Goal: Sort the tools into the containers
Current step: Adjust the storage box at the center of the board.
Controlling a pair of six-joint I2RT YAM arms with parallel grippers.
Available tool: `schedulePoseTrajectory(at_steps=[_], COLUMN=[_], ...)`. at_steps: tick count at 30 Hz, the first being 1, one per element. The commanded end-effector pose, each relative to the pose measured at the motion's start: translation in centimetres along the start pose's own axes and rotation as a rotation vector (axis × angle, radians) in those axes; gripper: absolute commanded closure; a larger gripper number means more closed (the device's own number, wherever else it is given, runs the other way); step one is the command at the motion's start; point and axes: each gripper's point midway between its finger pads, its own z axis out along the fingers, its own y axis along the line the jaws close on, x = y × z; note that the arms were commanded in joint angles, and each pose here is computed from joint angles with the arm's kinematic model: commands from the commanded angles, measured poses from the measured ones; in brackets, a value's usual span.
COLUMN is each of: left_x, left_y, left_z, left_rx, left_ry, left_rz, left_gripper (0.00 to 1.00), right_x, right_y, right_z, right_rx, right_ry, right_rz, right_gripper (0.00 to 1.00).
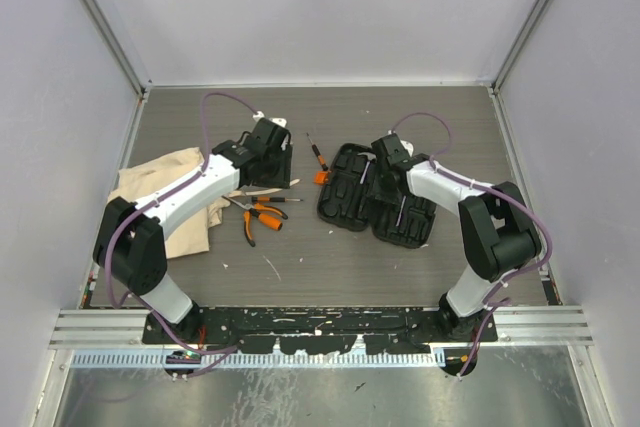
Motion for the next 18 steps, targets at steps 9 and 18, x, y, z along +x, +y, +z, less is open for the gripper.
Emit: schedulePoseTrajectory(at_steps=[9,18], left_x=[-2.1,-2.8], left_y=[0.9,1.1], left_z=[-1.9,-2.3], left_rx=[0.026,0.047], left_ry=[-0.059,-0.063], left_rz=[-0.053,-0.066], left_gripper=[0.54,0.54], right_x=[2.2,0.8], right_y=[-2.1,-1.9], right_z=[-2.3,-5.1], right_rx=[0.024,0.001], right_ry=[0.039,-0.026], right_rz=[-0.156,-0.15], right_gripper=[0.72,0.61])
